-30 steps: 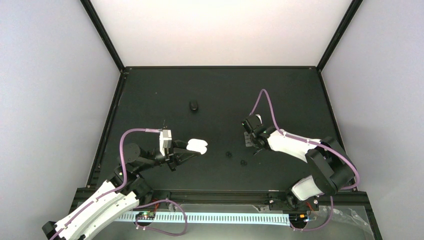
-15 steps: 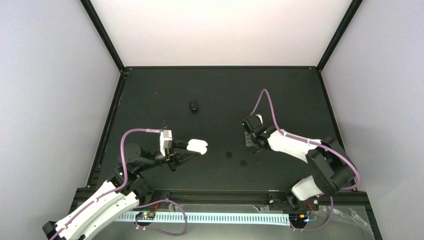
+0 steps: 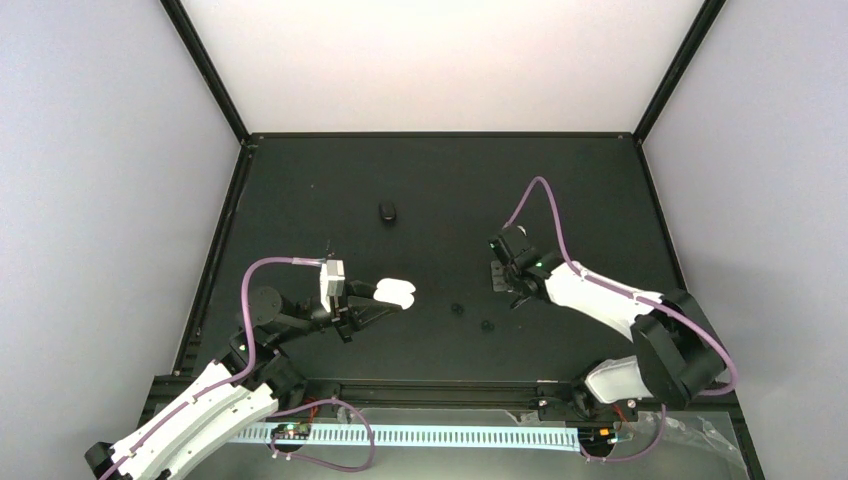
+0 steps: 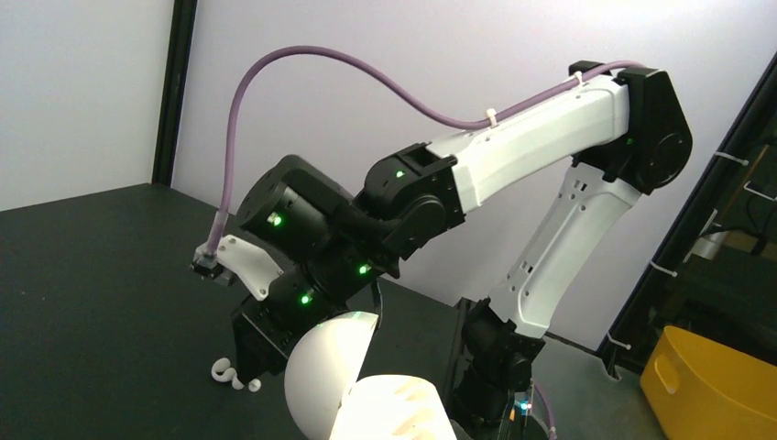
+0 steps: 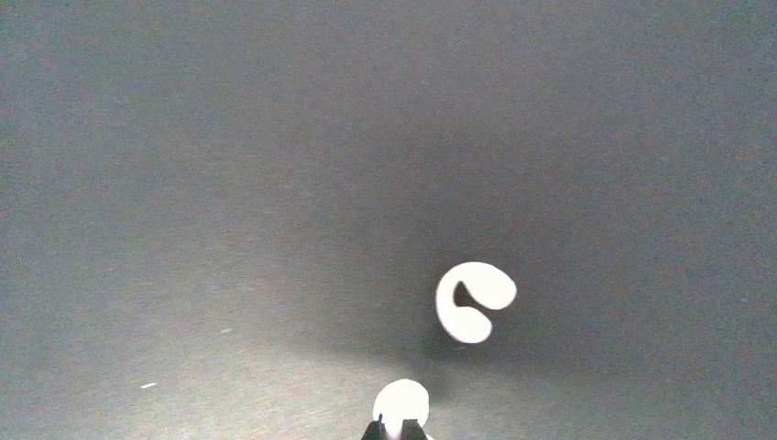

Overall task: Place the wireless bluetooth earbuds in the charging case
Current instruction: Pick up the earbud from the center of the board.

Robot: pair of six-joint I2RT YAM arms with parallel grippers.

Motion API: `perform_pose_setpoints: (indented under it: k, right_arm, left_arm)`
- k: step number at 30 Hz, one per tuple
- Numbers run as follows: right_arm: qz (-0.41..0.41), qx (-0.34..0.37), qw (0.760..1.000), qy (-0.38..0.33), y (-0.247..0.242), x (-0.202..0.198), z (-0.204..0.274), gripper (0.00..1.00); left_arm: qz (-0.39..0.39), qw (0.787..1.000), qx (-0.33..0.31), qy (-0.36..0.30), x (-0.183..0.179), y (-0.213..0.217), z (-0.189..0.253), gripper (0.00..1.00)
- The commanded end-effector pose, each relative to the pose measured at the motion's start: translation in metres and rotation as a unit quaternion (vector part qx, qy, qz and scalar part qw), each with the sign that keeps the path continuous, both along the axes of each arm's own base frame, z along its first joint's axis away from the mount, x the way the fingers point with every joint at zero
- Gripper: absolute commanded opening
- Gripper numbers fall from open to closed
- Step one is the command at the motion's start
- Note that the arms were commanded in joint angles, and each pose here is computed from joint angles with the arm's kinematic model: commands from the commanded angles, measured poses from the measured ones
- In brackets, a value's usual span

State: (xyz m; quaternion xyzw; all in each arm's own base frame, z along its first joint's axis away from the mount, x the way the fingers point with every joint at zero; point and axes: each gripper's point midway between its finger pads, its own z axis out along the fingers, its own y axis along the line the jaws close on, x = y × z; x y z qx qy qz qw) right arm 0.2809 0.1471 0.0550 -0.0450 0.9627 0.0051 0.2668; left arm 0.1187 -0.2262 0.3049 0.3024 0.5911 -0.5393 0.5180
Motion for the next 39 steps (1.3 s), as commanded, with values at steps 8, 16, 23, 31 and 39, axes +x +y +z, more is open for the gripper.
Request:
perform_pose_setpoints:
  k: [8,16,23,31,39]
  right_arm:
    - [0.099,0.199,0.974,0.048,0.083,-0.008,0.031,0.01]
    - [0.078,0.205,0.972,0.082,0.088,-0.005,-0.004,0.01]
    - [0.068,0.209,0.971,0.097,0.081,-0.007,-0.021,0.01]
    - [0.063,0.207,0.971,0.103,0.074,-0.01,-0.028,0.08]
    - [0.061,0.203,0.972,0.098,0.07,-0.01,-0.027,0.12]
  left_arm:
    - [-0.006,1.0,-0.006,-0.007,-0.001,-0.002,0.006,0.02]
    - [-0.011,1.0,-0.005,-0.005,-0.002,-0.002,0.005,0.01]
    - [-0.01,1.0,-0.003,-0.004,-0.001,-0.003,0.004,0.02]
    - [-0.009,1.0,-0.002,-0.003,0.0,-0.004,0.003,0.02]
    - [-0.008,1.0,0.0,-0.002,0.001,-0.004,0.002,0.02]
